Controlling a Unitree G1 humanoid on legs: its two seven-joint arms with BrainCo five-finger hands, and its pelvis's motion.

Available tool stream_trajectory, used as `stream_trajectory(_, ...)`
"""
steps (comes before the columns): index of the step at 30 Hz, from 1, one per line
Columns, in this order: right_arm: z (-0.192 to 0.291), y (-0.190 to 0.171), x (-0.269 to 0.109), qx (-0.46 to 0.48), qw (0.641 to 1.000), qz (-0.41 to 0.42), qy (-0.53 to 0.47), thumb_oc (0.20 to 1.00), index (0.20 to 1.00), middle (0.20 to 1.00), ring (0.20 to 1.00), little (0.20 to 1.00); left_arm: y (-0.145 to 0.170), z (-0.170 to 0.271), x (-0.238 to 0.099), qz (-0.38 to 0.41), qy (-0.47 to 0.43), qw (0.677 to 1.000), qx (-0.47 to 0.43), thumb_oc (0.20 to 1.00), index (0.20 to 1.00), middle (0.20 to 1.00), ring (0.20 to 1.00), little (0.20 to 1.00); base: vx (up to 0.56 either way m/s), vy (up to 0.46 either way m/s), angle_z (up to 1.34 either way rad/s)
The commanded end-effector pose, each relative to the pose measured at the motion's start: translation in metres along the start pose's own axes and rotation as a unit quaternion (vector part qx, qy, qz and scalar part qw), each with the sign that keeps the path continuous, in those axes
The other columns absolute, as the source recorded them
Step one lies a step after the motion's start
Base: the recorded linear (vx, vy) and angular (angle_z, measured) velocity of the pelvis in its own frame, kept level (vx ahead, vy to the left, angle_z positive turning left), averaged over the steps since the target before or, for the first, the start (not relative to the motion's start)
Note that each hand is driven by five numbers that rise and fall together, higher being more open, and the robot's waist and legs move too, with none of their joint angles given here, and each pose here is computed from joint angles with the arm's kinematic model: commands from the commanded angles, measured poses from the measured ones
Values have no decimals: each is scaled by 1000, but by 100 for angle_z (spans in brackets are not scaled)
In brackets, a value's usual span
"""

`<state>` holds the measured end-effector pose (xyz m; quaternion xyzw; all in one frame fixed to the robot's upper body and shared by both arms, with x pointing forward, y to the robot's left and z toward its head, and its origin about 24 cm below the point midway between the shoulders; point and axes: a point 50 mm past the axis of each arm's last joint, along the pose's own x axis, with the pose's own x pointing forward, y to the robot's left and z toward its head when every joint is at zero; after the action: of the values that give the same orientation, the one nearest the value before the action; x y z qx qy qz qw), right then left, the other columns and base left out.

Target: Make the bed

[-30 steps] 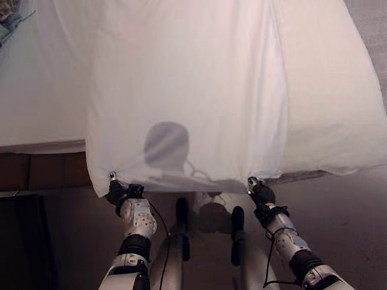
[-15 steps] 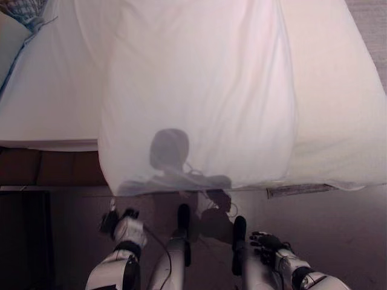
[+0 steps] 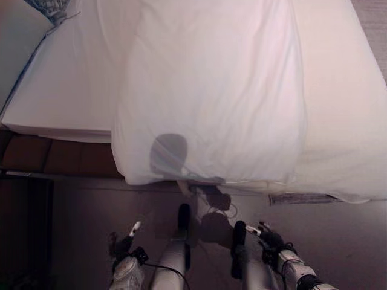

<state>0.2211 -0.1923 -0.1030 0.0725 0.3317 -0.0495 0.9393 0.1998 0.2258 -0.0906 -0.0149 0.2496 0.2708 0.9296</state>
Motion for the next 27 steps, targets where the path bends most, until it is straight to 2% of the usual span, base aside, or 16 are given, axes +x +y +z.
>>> stream_trajectory(1,29,10,-7,-35,993,73,-90,1000,1000,1000,1000,1000,-3,30,2,-155,-91,981,69,1000,1000,1000,1000,1000,7,-1,-3)
stream_trajectory(2,44,16,-12,-55,983,128,-120,1000,1000,1000,1000,1000,-15,45,-4,-273,-122,949,100,1000,1000,1000,1000,1000,0,0,0)
stream_trajectory(4,53,18,-13,-77,975,167,-128,1000,1000,1000,1000,1000,-26,58,-8,-358,-127,921,81,1000,1000,1000,1000,1000,0,0,0)
stream_trajectory(5,65,24,-13,-111,963,205,-138,1000,1000,1000,1000,1000,-39,72,-14,-429,-142,886,106,1000,1000,1000,1000,1000,0,0,0)
stream_trajectory(6,69,27,-13,-124,959,217,-137,1000,1000,1000,1000,1000,-46,78,-16,-458,-141,872,99,1000,1000,1000,1000,1000,0,0,0)
stream_trajectory(7,69,27,-13,-124,958,217,-137,1000,1000,1000,1000,1000,-46,78,-16,-458,-141,872,99,1000,1000,1000,1000,1000,-32,19,-2)
stream_trajectory(8,85,37,-10,-156,944,251,-146,1000,1000,1000,1000,1000,-69,106,-27,-527,-185,817,146,1000,1000,1000,1000,1000,-52,23,-4)
stream_trajectory(9,98,46,-8,-172,934,271,-159,1000,1000,1000,1000,1000,-83,124,-32,-555,-211,786,171,1000,1000,1000,1000,1000,-77,26,-4)
stream_trajectory(13,145,87,-4,-192,910,305,-207,1000,1000,1000,1000,1000,-131,178,-40,-577,-281,745,180,1000,1000,1000,1000,1000,-105,16,-13)
stream_trajectory(16,156,97,-3,-195,905,311,-215,1000,1000,1000,1000,1000,-141,192,-42,-577,-297,740,180,1000,1000,1000,1000,1000,-92,-2,-8)
stream_trajectory(18,193,112,-4,-212,895,305,-247,1000,1000,1000,1000,1000,-159,222,-43,-551,-333,746,172,1000,1000,1000,1000,1000,-110,9,-4)
stream_trajectory(21,215,118,-5,-208,894,294,-267,1000,1000,1000,1000,1000,-167,242,-46,-536,-359,744,174,1000,1000,1000,1000,1000,-106,13,2)
stream_trajectory(22,238,124,-9,-202,892,284,-289,1000,1000,1000,1000,1000,-169,260,-47,-506,-389,752,168,1000,1000,1000,1000,1000,-71,25,11)
stream_trajectory(27,294,142,-27,-194,878,258,-353,1000,1000,1000,1000,1000,-162,315,-47,-391,-473,771,173,1000,1000,1000,1000,1000,-62,20,5)
